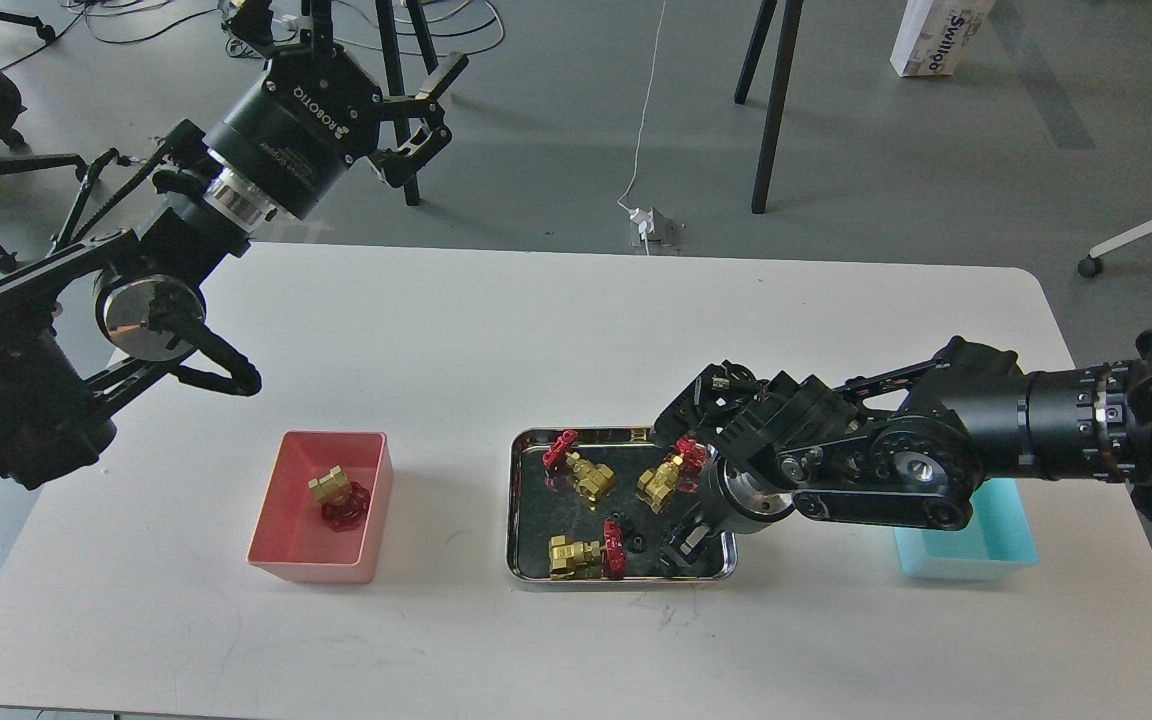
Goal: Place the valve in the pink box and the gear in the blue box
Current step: 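Grasp a small black gear on the tray with the right gripper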
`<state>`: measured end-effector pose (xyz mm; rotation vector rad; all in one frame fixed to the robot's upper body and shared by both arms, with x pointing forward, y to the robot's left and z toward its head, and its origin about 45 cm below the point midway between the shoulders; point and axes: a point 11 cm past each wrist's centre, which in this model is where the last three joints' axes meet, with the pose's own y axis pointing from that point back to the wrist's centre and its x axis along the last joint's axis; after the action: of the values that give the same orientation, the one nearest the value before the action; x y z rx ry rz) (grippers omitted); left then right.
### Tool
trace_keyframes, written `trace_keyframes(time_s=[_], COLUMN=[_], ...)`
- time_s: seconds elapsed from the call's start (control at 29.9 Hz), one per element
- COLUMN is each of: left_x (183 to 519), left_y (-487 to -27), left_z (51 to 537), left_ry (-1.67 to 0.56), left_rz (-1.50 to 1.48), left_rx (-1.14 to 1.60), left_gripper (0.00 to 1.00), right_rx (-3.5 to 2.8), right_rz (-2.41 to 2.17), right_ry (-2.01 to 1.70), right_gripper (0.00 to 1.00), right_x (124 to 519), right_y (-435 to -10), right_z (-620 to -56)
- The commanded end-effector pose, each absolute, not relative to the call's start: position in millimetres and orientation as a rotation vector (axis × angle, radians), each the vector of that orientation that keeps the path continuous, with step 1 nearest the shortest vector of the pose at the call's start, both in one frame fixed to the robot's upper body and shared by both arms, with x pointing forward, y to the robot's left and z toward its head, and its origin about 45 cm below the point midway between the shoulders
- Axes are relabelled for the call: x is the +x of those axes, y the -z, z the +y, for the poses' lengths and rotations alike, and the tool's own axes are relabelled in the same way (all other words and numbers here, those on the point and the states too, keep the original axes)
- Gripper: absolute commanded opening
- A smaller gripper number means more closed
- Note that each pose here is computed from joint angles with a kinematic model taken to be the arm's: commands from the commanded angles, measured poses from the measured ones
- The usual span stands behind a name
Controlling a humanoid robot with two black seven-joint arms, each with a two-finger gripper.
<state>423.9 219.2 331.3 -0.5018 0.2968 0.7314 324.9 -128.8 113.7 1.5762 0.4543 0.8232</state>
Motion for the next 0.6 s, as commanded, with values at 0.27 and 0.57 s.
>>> trace_keyframes(time_s=[0.27, 0.57], left_x=[424, 424], left_y=[-327, -321], left_z=[216, 218], left_ry=[-0.732, -0.74], left_rz=[0.304, 0.314], left_rx=[-0.499, -0.497], left_gripper=[0.99, 0.99], right_rx=[1.584, 1.581], right_rz=[0.466, 0.47], right_ry=[-0.846, -0.845], right_gripper=[0.5, 0.5], right_x=[324, 322], right_y=[-112, -105], right_z=[-112, -108])
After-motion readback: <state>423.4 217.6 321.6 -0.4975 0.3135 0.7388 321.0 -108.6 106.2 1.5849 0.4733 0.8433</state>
